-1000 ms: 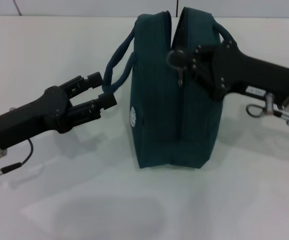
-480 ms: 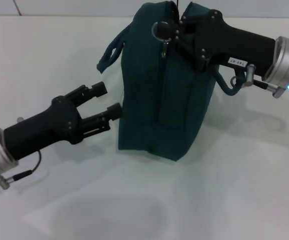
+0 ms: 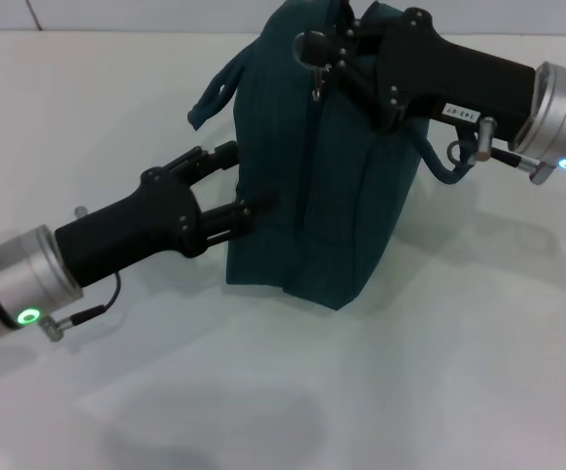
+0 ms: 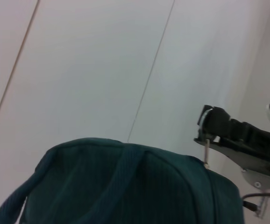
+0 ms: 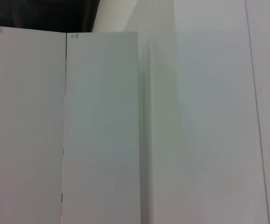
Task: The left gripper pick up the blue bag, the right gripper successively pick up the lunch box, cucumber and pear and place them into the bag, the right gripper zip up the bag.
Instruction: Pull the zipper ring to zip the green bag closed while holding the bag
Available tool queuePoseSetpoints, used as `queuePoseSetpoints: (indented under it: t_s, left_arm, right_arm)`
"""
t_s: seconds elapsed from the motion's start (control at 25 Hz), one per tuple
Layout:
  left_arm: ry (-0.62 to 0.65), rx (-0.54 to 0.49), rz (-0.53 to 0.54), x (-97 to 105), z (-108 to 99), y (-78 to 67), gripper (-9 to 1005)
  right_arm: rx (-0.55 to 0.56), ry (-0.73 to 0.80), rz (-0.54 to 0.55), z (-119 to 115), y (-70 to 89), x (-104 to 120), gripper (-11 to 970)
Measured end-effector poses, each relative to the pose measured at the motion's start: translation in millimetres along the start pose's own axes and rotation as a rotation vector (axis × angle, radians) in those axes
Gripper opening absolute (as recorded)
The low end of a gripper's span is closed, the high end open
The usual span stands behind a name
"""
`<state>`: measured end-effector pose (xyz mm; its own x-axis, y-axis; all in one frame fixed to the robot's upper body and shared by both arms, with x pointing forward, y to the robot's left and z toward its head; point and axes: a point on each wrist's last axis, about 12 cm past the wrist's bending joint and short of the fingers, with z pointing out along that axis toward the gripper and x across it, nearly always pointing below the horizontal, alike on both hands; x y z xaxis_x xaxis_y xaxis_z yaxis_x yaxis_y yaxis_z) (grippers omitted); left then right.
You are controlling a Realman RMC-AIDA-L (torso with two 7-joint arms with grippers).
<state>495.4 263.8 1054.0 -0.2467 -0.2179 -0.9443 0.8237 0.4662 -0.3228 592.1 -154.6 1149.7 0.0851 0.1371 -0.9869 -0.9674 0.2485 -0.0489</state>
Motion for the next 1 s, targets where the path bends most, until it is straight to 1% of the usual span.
queuePoseSetpoints:
  t_s: [0.24, 0.48, 0.68, 0.8, 1.0]
  left_arm:
    - [0.007, -0.010, -0.007, -1.3, 10.6, 4.5, 775]
    - [-0.005, -0.028, -0.018, -0.5, 12.1, 5.6, 763]
    - [-0.004, -0.027, -0.017, -0.6, 12.2, 5.8, 530]
    - [-0.004, -0.027, -0.016, -0.7, 12.4, 5.8, 324]
    - [0.006, -0.012, -0.011, -1.6, 15.6, 5.7, 274]
  right_arm:
    - [0.003, 0.002, 0.004, -1.7, 0.7, 1.5, 37]
    - [0.006, 0.004, 0.007, -2.5, 1.0, 2.4, 38]
    - [0.010, 0.006, 0.012, -4.4, 1.5, 3.8, 39]
    - [0.012, 0.005, 0.011, -5.4, 1.9, 4.0, 40]
    - [0.014, 0.004, 0.014, -5.5, 1.8, 3.9, 41]
